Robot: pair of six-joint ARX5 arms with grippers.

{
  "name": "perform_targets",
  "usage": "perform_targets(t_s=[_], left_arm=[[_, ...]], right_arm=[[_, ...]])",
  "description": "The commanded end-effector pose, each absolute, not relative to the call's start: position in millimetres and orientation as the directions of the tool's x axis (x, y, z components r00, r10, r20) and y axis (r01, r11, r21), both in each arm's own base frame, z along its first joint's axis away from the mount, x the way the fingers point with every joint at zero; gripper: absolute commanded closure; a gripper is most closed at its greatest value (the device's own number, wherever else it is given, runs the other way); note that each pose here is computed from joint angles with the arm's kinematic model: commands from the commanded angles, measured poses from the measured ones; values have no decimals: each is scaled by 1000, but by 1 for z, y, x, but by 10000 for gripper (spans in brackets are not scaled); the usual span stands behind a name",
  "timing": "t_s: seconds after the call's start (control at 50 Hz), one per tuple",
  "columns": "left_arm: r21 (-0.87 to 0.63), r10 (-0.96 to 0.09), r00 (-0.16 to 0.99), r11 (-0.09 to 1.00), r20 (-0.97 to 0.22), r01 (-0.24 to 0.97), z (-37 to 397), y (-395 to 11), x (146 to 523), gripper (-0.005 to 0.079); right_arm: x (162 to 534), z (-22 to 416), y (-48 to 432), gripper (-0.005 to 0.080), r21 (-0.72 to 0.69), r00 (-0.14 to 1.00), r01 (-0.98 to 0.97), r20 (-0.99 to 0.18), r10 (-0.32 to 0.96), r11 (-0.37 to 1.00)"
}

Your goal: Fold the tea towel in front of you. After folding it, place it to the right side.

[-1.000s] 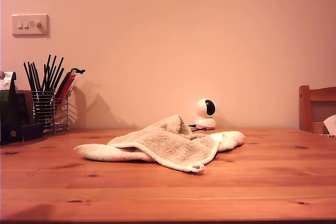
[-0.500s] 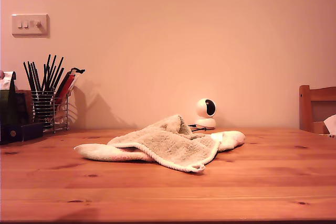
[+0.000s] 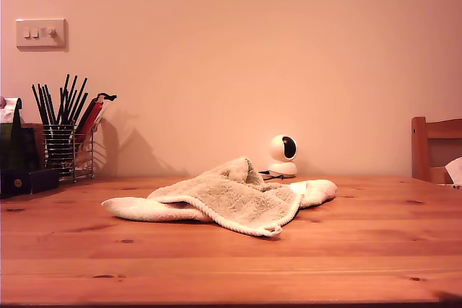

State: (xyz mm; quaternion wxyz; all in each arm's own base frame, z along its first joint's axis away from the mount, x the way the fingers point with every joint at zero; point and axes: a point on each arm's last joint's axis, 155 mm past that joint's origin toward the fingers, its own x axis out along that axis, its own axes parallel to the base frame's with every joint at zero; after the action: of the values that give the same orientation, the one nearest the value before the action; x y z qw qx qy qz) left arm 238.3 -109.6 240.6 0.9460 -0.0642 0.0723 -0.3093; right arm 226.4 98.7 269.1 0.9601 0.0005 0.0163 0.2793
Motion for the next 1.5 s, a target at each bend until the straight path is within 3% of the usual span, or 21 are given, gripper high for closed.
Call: perform_targets(t_s=[0.0, 0.26, 0.56, 0.8, 0.98, 1.16, 1.48], left_arm=[[-137, -638, 758, 770, -139, 623, 236, -119, 243, 761], [-12, -737, 595, 631, -319, 775, 203, -157, 267, 761], [298, -702, 501, 402, -506, 866, 155, -194, 302, 761], [434, -688, 414, 157, -596, 887, 115, -223, 324, 756], [430, -684, 397, 134, -612, 893, 101, -231, 340, 739], [439, -687, 403, 135, -605, 889, 102, -235, 349, 500], [450, -672, 422, 146, -608, 881, 102, -233, 353, 496]], right_arm=[[234, 261, 105, 765, 9, 817, -572, -84, 571, 820], [263, 225, 130, 765, -9, 701, -686, -272, 659, 727], [293, 190, 171, 740, -246, 592, -804, -413, 692, 541], [315, 176, 212, 529, -392, 581, -811, -462, 670, 434], [326, 158, 237, 408, -437, 593, -800, -473, 651, 411], [330, 123, 257, 367, -429, 568, -820, -523, 636, 379], [354, 82, 282, 362, -374, 523, -852, -590, 615, 365]])
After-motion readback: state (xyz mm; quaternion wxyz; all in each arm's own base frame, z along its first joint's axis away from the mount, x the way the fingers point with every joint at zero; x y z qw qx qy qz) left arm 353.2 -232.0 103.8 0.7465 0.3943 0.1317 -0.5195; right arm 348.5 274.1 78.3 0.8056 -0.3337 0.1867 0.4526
